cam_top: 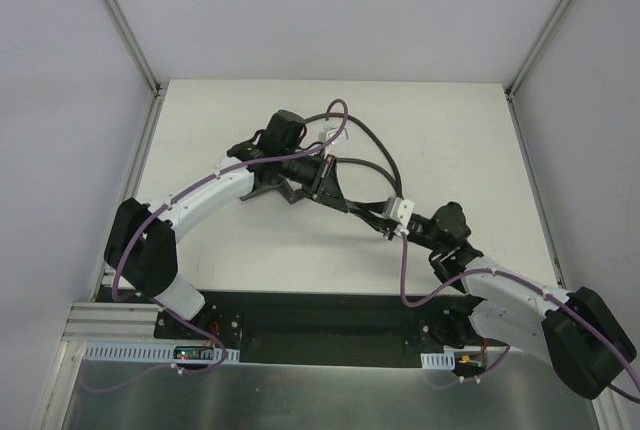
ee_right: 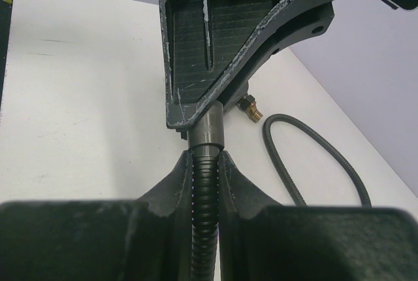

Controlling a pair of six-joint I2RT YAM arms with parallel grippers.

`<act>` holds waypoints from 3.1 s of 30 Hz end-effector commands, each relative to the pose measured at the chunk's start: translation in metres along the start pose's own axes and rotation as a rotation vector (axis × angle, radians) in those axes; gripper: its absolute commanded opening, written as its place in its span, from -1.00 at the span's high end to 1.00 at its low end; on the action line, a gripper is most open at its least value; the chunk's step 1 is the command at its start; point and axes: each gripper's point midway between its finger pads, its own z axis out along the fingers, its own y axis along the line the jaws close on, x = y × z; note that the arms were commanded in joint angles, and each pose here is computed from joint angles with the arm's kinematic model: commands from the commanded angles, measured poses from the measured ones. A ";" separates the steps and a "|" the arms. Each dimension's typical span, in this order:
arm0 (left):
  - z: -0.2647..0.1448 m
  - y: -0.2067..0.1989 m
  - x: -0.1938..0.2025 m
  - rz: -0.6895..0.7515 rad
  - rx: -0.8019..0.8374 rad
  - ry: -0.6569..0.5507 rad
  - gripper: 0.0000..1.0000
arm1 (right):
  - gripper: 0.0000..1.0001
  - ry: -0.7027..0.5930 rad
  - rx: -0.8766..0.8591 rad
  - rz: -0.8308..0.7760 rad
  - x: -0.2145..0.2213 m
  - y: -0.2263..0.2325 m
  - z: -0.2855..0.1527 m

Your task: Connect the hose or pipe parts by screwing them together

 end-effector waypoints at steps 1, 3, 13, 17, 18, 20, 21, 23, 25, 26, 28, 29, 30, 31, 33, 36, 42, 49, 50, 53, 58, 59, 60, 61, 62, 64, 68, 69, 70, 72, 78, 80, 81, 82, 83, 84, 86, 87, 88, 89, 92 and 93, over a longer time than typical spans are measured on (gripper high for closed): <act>-0.008 -0.015 -0.009 0.053 0.019 -0.048 1.00 | 0.91 -0.064 0.009 -0.002 -0.015 -0.001 0.001; -0.008 -0.016 -0.008 0.052 0.016 -0.051 1.00 | 0.58 -0.071 0.014 -0.007 -0.014 -0.001 0.000; -0.007 -0.019 -0.002 0.038 0.049 -0.034 1.00 | 0.11 -0.137 0.021 -0.054 -0.027 -0.004 0.003; -0.007 -0.019 0.000 0.032 0.052 -0.029 1.00 | 0.12 -0.161 0.012 -0.051 -0.032 -0.005 0.006; -0.007 -0.019 0.000 0.031 0.051 -0.031 1.00 | 0.12 -0.162 0.007 -0.049 -0.033 -0.004 0.007; -0.007 -0.019 0.000 0.030 0.051 -0.030 1.00 | 0.13 -0.170 0.002 -0.052 -0.035 -0.003 0.008; -0.007 -0.019 0.000 0.030 0.051 -0.029 1.00 | 0.13 -0.171 0.000 -0.051 -0.036 -0.003 0.009; -0.007 -0.019 0.000 0.029 0.050 -0.030 1.00 | 0.14 -0.178 -0.004 -0.051 -0.038 -0.002 0.010; -0.006 -0.019 -0.001 0.029 0.052 -0.030 1.00 | 0.15 -0.183 -0.007 -0.052 -0.039 -0.001 0.010; -0.006 -0.020 -0.001 0.031 0.053 -0.032 1.00 | 0.17 -0.185 -0.009 -0.051 -0.039 0.000 0.011; -0.006 -0.020 -0.001 0.028 0.055 -0.031 1.00 | 0.18 -0.194 -0.012 -0.050 -0.041 0.001 0.011; -0.005 -0.020 0.000 0.025 0.057 -0.028 1.00 | 0.24 -0.206 -0.008 -0.048 -0.043 0.001 0.012; -0.004 -0.021 0.000 0.022 0.058 -0.026 1.00 | 0.29 -0.210 -0.008 -0.046 -0.044 0.001 0.012; -0.004 -0.020 0.000 0.022 0.058 -0.027 1.00 | 0.38 -0.216 -0.010 -0.041 -0.045 0.002 0.012; -0.004 -0.021 0.000 0.021 0.061 -0.030 1.00 | 0.62 -0.238 -0.008 -0.043 -0.050 0.001 0.012; -0.004 -0.017 0.000 0.010 0.042 -0.039 0.84 | 0.98 -0.261 -0.014 -0.033 -0.055 0.003 0.011; -0.012 -0.003 -0.011 0.021 -0.091 -0.135 -0.65 | 0.98 -0.191 0.010 0.046 -0.044 0.001 0.011; -0.057 0.034 -0.030 -0.020 -0.441 -0.387 -0.89 | 0.98 -0.036 0.165 0.198 -0.018 -0.016 -0.003; -0.072 0.034 -0.033 -0.012 -0.505 -0.452 -0.89 | 0.99 -0.010 0.237 0.260 -0.013 -0.025 -0.007; -0.131 0.088 -0.023 -0.166 -0.894 -0.658 -0.98 | 0.98 0.089 0.285 0.362 0.005 -0.029 -0.007; -0.176 0.140 0.011 -0.352 -1.179 -0.734 -0.98 | 0.98 0.099 0.347 0.463 0.007 -0.039 -0.002; -0.185 0.146 0.013 -0.361 -1.243 -0.750 -0.98 | 0.98 0.117 0.358 0.483 0.009 -0.039 -0.003; -0.187 0.149 0.014 -0.380 -1.265 -0.763 -0.98 | 0.98 0.120 0.365 0.496 0.009 -0.039 -0.004; -0.189 0.156 0.017 -0.396 -1.303 -0.751 -0.98 | 0.98 0.122 0.376 0.500 0.008 -0.041 -0.005; -0.194 0.159 0.018 -0.403 -1.338 -0.766 -0.98 | 0.98 0.121 0.396 0.504 0.008 -0.043 -0.008; -0.195 0.167 0.021 -0.435 -1.372 -0.778 -0.98 | 0.98 0.107 0.412 0.513 0.007 -0.044 -0.010; -0.197 0.182 0.034 -0.502 -1.446 -0.780 -0.99 | 0.99 0.115 0.405 0.514 0.005 -0.043 -0.011; -0.196 0.182 0.032 -0.532 -1.442 -0.798 -0.99 | 0.98 0.122 0.415 0.511 0.005 -0.045 -0.012; -0.192 0.182 0.032 -0.544 -1.426 -0.788 -0.98 | 0.99 0.134 0.431 0.503 0.007 -0.047 -0.015; -0.184 0.174 0.024 -0.486 -1.417 -0.765 -0.98 | 0.98 0.154 0.470 0.493 0.006 -0.053 -0.020; -0.164 0.131 -0.016 -0.303 -1.362 -0.710 -0.97 | 0.98 0.221 0.464 0.524 -0.008 -0.054 -0.027; -0.157 0.116 -0.031 -0.267 -1.310 -0.709 -0.97 | 0.98 0.238 0.464 0.533 -0.019 -0.056 -0.033; -0.155 0.114 -0.037 -0.253 -1.299 -0.701 -0.97 | 0.98 0.242 0.459 0.534 -0.022 -0.056 -0.034; -0.150 0.117 -0.041 -0.243 -1.300 -0.676 -0.97 | 0.98 0.256 0.447 0.538 -0.023 -0.053 -0.035; -0.147 0.114 -0.048 -0.218 -1.291 -0.663 -0.97 | 0.98 0.239 0.436 0.533 -0.034 -0.055 -0.034; -0.144 0.115 -0.051 -0.210 -1.290 -0.652 -0.98 | 0.98 0.241 0.434 0.534 -0.036 -0.056 -0.034; -0.138 0.122 -0.061 -0.175 -1.311 -0.618 -0.98 | 0.98 0.255 0.423 0.534 -0.042 -0.056 -0.034; -0.135 0.127 -0.063 -0.170 -1.324 -0.603 -0.98 | 0.98 0.259 0.422 0.534 -0.042 -0.056 -0.034; -0.129 0.136 -0.063 -0.172 -1.335 -0.576 -0.98 | 0.98 0.254 0.424 0.532 -0.044 -0.057 -0.034; -0.124 0.138 -0.068 -0.170 -1.323 -0.571 -0.98 | 0.98 0.250 0.428 0.534 -0.044 -0.057 -0.035; -0.103 0.155 -0.068 -0.188 -1.301 -0.509 -0.98 | 0.98 0.230 0.454 0.529 -0.047 -0.060 -0.039; -0.095 0.160 -0.068 -0.199 -1.277 -0.485 -0.98 | 0.99 0.232 0.460 0.529 -0.044 -0.060 -0.040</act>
